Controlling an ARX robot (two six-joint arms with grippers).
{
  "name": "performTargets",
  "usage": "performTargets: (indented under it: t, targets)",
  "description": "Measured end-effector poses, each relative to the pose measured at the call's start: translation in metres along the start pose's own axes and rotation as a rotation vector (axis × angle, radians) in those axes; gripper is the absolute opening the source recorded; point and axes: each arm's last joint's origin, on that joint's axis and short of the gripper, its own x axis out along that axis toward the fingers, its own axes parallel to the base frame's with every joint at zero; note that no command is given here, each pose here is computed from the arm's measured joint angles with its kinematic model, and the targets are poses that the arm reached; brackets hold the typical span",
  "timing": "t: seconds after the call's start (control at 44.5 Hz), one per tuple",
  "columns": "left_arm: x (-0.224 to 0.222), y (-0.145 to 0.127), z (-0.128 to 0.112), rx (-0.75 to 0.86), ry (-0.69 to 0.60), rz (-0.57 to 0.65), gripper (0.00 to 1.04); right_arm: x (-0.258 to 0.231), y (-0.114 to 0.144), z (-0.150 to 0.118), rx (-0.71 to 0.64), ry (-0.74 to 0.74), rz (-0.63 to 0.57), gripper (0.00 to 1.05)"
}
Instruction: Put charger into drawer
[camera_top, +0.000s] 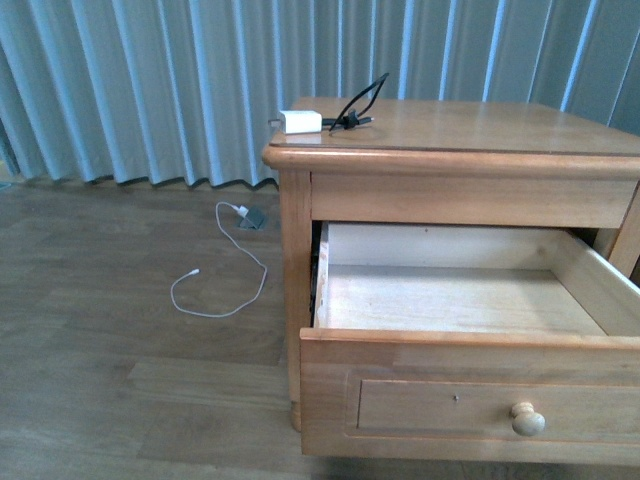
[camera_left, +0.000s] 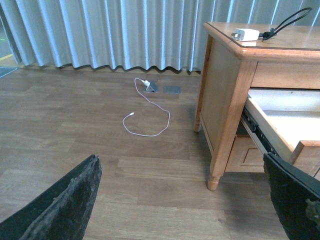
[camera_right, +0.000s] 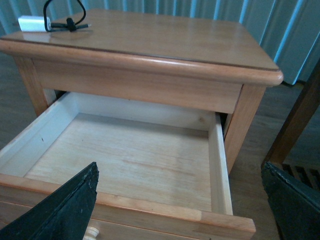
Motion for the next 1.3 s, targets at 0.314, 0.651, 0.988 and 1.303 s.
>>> performTargets:
  t: [0.314,0.651,0.988,1.303]
  targets:
    - [0.0,0.0,0.0,0.0,0.0,0.0,0.99,-0.042,-0.018,-0.002,0.066,-0.018,-0.041,0.96]
    - [0.0,0.0,0.0,0.0,0.0,0.0,0.99,-0.056,-0.014,-0.007,0.094,-0.068,-0.116,0.89]
    - [0.0,0.0,0.0,0.0,0.0,0.0,0.99,-0.067,0.014,-0.019,0.086,-0.07,-0.158,0.36]
    - [0.0,0.0,0.0,0.0,0.0,0.0,0.99,-0.075,0.028,-0.024,0.079,-0.08,-0.149,0.25]
